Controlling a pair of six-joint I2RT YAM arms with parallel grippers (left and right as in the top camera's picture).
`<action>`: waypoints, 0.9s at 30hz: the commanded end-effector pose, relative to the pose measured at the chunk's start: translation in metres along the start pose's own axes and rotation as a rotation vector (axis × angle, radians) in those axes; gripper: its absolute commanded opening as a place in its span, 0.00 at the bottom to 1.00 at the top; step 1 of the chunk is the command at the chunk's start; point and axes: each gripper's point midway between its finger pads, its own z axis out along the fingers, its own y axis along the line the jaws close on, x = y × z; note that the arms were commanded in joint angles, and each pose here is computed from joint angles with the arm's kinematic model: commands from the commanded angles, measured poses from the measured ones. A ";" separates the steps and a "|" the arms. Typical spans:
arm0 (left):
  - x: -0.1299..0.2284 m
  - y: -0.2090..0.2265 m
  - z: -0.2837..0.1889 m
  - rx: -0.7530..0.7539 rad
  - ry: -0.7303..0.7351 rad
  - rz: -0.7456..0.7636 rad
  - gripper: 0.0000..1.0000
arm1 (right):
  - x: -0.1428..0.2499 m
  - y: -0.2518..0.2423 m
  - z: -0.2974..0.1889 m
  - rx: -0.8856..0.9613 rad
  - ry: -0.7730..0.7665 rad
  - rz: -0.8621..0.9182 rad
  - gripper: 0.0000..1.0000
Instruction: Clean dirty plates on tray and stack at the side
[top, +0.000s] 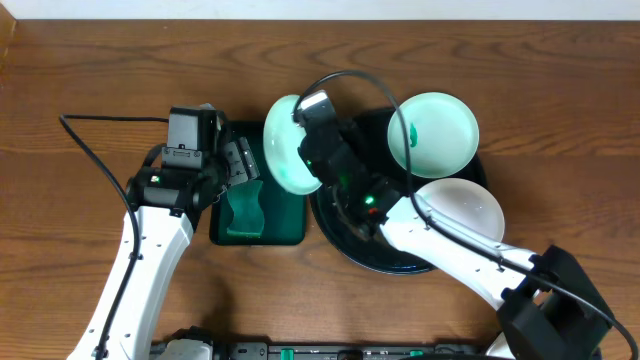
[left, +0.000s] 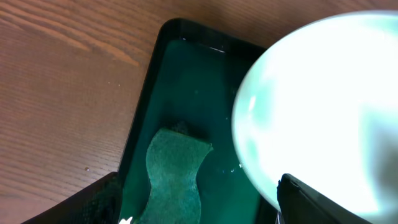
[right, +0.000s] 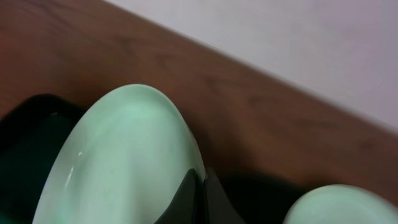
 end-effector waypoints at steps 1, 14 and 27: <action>-0.009 0.000 -0.005 -0.005 -0.026 0.006 0.80 | -0.011 0.005 -0.004 -0.185 0.026 0.248 0.01; -0.009 0.000 -0.005 -0.005 -0.026 0.006 0.80 | -0.010 -0.122 -0.029 -0.192 0.124 0.524 0.01; -0.009 0.000 -0.005 -0.005 -0.026 0.006 0.80 | 0.017 -0.272 -0.061 -0.002 0.101 0.740 0.01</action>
